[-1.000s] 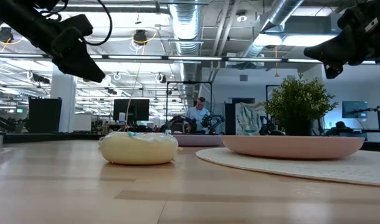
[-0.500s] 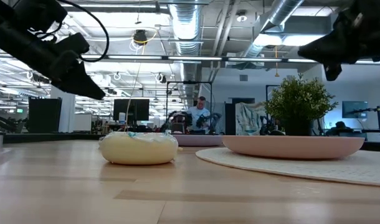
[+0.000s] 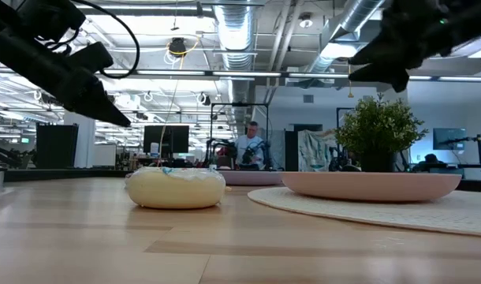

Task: Pick & Place donuts
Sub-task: Put the big light blue donut on the orange plate

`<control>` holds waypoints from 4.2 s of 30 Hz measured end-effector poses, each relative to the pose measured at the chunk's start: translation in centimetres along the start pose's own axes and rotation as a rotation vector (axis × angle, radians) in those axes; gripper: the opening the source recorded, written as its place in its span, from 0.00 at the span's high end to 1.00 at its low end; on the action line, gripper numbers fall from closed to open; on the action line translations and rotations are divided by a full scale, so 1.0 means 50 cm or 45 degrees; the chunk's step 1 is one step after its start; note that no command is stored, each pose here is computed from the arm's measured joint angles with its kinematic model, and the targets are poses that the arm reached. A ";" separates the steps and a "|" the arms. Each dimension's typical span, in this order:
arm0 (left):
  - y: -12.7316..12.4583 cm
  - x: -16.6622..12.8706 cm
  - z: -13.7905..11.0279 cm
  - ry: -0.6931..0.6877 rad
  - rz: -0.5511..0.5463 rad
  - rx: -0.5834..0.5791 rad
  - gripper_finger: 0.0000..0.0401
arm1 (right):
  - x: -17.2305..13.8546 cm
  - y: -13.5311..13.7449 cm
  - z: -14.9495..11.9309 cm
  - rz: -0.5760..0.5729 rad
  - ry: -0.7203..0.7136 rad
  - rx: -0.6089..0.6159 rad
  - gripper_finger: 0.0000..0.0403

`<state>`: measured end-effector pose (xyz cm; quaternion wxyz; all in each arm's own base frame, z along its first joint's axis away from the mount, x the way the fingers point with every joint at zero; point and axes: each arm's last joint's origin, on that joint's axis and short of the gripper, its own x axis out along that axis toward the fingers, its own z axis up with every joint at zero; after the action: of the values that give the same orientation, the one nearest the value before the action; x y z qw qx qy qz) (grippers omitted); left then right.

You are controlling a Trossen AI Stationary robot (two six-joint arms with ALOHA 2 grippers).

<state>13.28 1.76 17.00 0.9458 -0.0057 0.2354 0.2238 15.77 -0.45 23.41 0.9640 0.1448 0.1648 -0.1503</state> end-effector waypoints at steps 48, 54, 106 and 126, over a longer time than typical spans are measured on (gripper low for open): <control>-0.011 -0.001 0.002 0.000 -0.236 0.089 0.28 | -0.122 0.362 -0.300 -0.558 1.434 0.924 0.54; -0.011 -0.001 0.002 0.002 -0.236 0.078 0.28 | -0.124 0.362 -0.301 -0.563 1.434 0.924 0.58; -0.011 -0.001 0.001 0.004 -0.237 0.069 0.28 | -0.138 0.360 -0.298 -0.506 1.486 0.701 0.34; -0.011 -0.001 0.000 0.015 -0.237 0.072 0.28 | -0.107 0.374 -0.356 -0.494 1.519 0.555 0.34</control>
<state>13.46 1.25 16.97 0.9609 -0.0023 0.2454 0.1283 12.37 23.78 13.54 0.6117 0.3628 0.6590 -0.2450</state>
